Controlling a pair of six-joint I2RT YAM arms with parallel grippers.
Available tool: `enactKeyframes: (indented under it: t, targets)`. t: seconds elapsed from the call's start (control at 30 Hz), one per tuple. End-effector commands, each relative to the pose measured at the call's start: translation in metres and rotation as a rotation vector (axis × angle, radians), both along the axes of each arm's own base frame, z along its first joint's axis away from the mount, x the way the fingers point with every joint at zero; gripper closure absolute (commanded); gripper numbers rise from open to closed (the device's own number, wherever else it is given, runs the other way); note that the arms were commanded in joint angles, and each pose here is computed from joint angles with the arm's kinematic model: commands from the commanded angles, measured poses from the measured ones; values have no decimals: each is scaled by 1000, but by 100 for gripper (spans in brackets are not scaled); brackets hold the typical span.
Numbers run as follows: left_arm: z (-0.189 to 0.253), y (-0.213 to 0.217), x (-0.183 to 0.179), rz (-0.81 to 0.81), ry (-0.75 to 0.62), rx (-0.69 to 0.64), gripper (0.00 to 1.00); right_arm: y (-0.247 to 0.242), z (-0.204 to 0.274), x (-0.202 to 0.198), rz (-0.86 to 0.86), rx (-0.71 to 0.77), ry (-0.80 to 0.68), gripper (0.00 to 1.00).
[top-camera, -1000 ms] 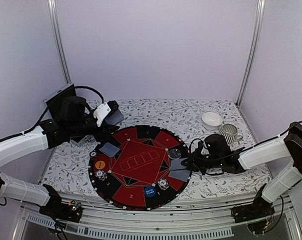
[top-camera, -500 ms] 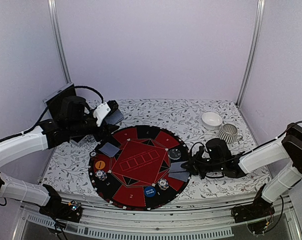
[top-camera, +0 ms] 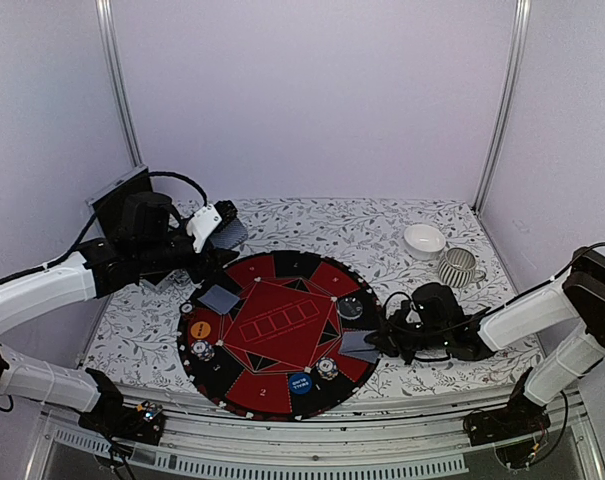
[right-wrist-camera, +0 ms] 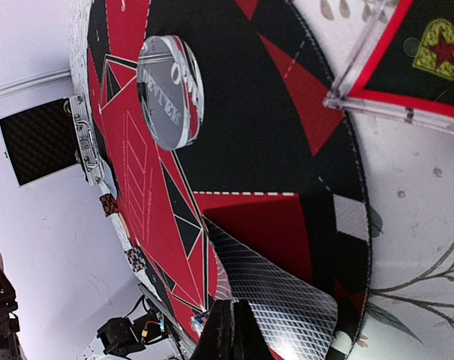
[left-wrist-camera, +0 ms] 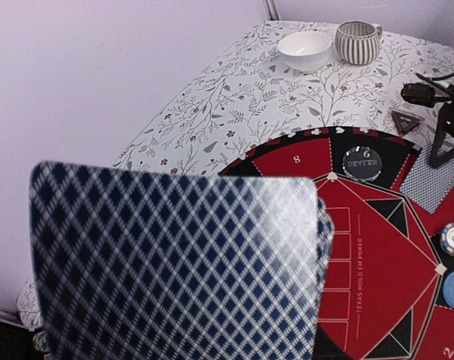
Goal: Distribute texas hold em gaming equipment
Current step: Distribute the poker card in the small blind area, then pick up the poker card from the face-down deck piles.
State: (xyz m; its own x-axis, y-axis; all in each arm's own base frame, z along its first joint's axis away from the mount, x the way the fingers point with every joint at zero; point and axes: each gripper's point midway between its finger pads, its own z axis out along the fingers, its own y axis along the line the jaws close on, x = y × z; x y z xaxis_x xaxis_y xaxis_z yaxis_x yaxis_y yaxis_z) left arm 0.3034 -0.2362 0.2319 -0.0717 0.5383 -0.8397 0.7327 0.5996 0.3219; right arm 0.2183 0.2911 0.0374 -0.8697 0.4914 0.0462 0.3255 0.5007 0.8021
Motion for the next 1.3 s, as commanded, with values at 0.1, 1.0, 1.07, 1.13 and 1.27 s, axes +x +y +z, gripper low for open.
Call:
enactKeyframes:
  t: [0.1, 1.0, 1.07, 1.13, 1.27]
  targets:
    - [9, 3, 0, 4, -29, -26, 55, -4, -11, -6, -10, -11, 38, 96]
    - [7, -10, -21, -134, -42, -21, 55, -5, 211, 47, 187, -270, -820, 1]
    - [8, -14, -28, -173, -49, -25, 55, 34, 262, 40, 357, -102, -1056, 1]
    - [7, -17, -35, -208, -51, -26, 56, 64, 287, 30, 512, 9, -1163, 1]
    - [1, -22, -43, -251, -46, -10, 56, 116, 283, 43, 708, 74, -1120, 1]
